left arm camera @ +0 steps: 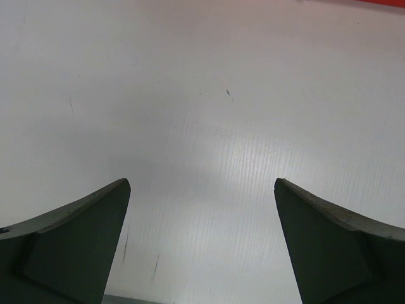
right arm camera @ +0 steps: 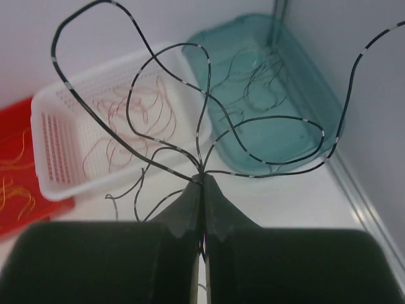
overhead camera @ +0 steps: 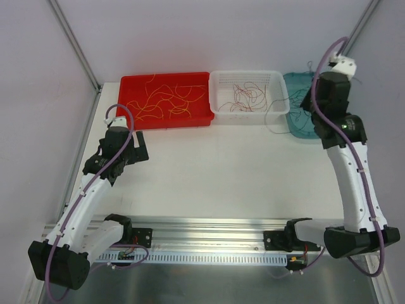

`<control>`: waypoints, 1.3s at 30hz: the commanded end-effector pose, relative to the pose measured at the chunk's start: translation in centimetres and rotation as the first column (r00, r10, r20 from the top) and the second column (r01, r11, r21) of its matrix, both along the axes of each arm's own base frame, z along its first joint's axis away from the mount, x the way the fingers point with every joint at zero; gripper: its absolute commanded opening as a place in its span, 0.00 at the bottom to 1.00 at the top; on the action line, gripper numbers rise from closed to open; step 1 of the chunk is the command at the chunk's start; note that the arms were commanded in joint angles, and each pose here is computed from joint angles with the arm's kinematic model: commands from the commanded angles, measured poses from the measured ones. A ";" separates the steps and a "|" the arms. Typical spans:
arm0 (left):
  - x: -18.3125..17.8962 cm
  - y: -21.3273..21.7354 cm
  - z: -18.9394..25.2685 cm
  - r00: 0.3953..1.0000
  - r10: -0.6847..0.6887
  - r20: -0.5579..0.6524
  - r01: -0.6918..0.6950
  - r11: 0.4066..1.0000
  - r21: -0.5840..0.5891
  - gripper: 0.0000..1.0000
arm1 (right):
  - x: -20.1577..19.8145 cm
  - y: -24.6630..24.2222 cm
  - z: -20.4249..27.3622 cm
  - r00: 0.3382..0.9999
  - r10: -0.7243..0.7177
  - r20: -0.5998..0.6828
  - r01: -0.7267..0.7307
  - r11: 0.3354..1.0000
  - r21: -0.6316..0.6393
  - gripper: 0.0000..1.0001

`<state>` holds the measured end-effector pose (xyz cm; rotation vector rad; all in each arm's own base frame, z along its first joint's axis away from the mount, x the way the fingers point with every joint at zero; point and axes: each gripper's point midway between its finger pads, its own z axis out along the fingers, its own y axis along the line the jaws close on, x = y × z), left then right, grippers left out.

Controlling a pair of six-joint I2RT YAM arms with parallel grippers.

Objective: Untangle the cables

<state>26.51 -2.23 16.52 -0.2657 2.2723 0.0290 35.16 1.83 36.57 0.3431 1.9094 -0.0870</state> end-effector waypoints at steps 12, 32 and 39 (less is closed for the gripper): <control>-0.2 0.4 -1.5 0.999 0.004 -0.051 -0.003 1.000 0.019 0.99 | 15.0 -16.2 0.8 0.933 -0.330 0.144 0.342 0.937 -0.066 0.01; 0.2 0.7 -2.7 0.994 0.018 -0.108 -0.012 0.999 0.050 0.99 | 22.1 -17.6 -10.7 0.965 -0.259 -0.042 0.261 0.965 0.036 0.94; -0.3 0.5 -0.4 1.000 0.000 -0.011 0.000 1.000 0.018 0.99 | 12.8 -14.3 -0.8 0.971 -0.234 0.053 0.226 0.966 0.124 1.00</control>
